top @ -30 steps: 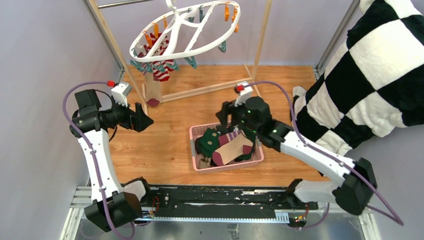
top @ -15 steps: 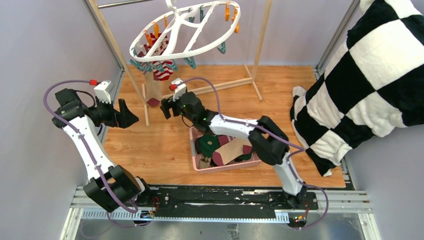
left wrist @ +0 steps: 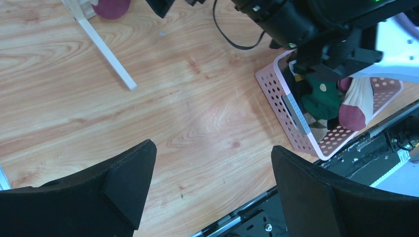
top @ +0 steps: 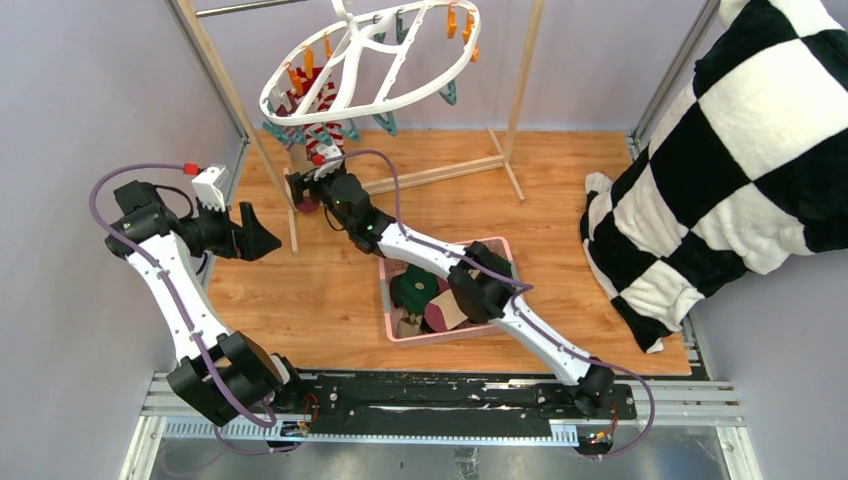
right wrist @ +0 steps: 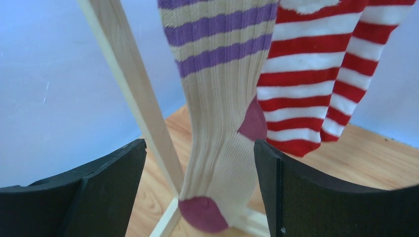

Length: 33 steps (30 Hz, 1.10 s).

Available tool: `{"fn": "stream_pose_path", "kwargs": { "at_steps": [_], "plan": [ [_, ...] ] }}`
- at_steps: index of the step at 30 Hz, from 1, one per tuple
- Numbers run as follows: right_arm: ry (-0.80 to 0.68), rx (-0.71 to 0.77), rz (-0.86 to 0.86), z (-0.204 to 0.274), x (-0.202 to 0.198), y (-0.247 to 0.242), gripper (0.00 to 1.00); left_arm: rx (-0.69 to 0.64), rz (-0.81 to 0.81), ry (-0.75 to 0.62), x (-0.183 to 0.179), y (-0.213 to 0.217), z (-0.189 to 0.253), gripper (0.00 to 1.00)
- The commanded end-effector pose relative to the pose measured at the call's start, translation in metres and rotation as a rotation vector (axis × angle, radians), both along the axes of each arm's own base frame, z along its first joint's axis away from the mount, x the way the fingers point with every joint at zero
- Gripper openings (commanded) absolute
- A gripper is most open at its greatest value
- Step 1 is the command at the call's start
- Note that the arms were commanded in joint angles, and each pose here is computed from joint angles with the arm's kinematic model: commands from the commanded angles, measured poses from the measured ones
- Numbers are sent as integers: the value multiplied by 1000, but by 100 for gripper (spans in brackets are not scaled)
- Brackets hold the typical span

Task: Remove the socks clipped to the hanger
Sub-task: Remove the sock from the hanger.

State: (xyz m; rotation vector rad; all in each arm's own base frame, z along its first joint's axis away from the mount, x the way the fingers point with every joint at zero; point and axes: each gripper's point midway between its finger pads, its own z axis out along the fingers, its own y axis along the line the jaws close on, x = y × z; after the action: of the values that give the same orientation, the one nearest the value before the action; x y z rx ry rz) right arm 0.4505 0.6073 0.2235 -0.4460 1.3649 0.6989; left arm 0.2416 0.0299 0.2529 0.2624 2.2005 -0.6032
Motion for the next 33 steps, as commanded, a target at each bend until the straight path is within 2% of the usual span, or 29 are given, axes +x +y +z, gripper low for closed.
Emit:
{"fn": "stream_pose_path", "kwargs": {
  "at_steps": [1,5,8,10,11,12,15,19,20,21,22,23,24,27,33],
  "plan": [
    [-84,121,-99,24,30,-12,82,1,6,-2,-1,1,6,93],
    [-80,221,-62,20,46,-18,60,-12,2,9,-1,1,5,93],
    [-100,237,29,26,44,-17,33,-10,-2,18,1,3,2,92],
    [-139,231,88,38,32,-14,8,-21,-1,30,2,3,0,92],
    [-156,231,114,45,26,-13,1,-28,1,35,2,3,-1,91],
    [-170,236,126,54,21,-14,0,-32,2,39,2,3,-2,91],
    [-207,234,180,75,4,-11,0,-30,12,44,0,3,-1,90],
    [-165,254,132,78,7,-15,1,-14,3,22,-4,-1,2,90],
    [-156,253,119,76,7,-15,15,-14,2,17,-5,-2,3,90],
    [-148,251,103,72,9,-15,35,-15,0,17,-5,-2,2,90],
    [-145,250,87,68,9,-15,50,-13,3,20,-6,-2,2,90],
    [-141,246,74,63,8,-16,63,-8,3,23,-6,-1,1,90],
    [-141,236,68,59,7,-15,72,-3,3,26,-7,-1,0,90],
    [-157,202,54,52,1,-11,79,-5,-1,27,-7,-1,-1,90],
    [-202,189,-21,55,3,-7,80,-16,-12,17,-6,-3,2,89]
  ]
}}
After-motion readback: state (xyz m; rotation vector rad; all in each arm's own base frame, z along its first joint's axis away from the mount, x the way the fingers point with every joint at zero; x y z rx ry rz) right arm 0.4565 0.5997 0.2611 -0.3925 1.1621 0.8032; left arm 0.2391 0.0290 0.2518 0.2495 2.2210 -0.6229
